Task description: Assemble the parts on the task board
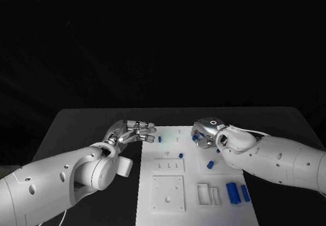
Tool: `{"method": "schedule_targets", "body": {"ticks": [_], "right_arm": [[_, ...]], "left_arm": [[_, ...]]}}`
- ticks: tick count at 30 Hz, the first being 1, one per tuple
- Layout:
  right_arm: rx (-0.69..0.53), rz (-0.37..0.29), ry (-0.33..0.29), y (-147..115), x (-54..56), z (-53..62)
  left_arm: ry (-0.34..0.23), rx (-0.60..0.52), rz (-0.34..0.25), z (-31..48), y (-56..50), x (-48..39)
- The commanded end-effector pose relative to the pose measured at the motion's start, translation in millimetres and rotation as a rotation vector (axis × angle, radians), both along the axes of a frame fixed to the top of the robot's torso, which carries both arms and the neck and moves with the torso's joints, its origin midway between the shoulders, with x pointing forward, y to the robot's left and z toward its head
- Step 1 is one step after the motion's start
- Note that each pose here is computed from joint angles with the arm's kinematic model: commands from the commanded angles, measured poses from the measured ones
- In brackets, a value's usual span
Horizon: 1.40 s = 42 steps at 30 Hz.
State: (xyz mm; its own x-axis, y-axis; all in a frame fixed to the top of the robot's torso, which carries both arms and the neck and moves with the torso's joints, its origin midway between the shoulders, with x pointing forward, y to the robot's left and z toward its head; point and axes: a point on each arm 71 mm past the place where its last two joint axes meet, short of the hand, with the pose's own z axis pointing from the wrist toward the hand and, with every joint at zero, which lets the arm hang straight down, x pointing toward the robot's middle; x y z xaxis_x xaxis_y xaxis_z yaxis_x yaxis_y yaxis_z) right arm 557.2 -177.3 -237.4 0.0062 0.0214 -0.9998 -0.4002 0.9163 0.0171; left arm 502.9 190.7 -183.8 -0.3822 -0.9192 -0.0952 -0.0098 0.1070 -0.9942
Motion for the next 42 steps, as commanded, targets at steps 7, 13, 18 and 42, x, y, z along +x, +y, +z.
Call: {"method": "schedule_targets", "body": {"ticks": [7,13,18,42], "right_arm": [[0.008,0.0,-0.029,2,-4.6,-3.8],[0.041,-0.012,-0.082,2,-5.7,1.1],[0.064,-0.022,-0.11,2,-7.5,4.8],[0.105,-0.046,-0.18,16,-8.7,31.3]], "left_arm": [[-0.004,-0.005,-0.017,1.2,-1.9,-0.2],[-0.002,-0.004,-0.016,1.1,-1.1,-0.2],[-0.001,-0.003,-0.014,1.0,-0.7,-0.2],[0.0,-0.003,-0.005,1.3,1.1,0.3]]}}
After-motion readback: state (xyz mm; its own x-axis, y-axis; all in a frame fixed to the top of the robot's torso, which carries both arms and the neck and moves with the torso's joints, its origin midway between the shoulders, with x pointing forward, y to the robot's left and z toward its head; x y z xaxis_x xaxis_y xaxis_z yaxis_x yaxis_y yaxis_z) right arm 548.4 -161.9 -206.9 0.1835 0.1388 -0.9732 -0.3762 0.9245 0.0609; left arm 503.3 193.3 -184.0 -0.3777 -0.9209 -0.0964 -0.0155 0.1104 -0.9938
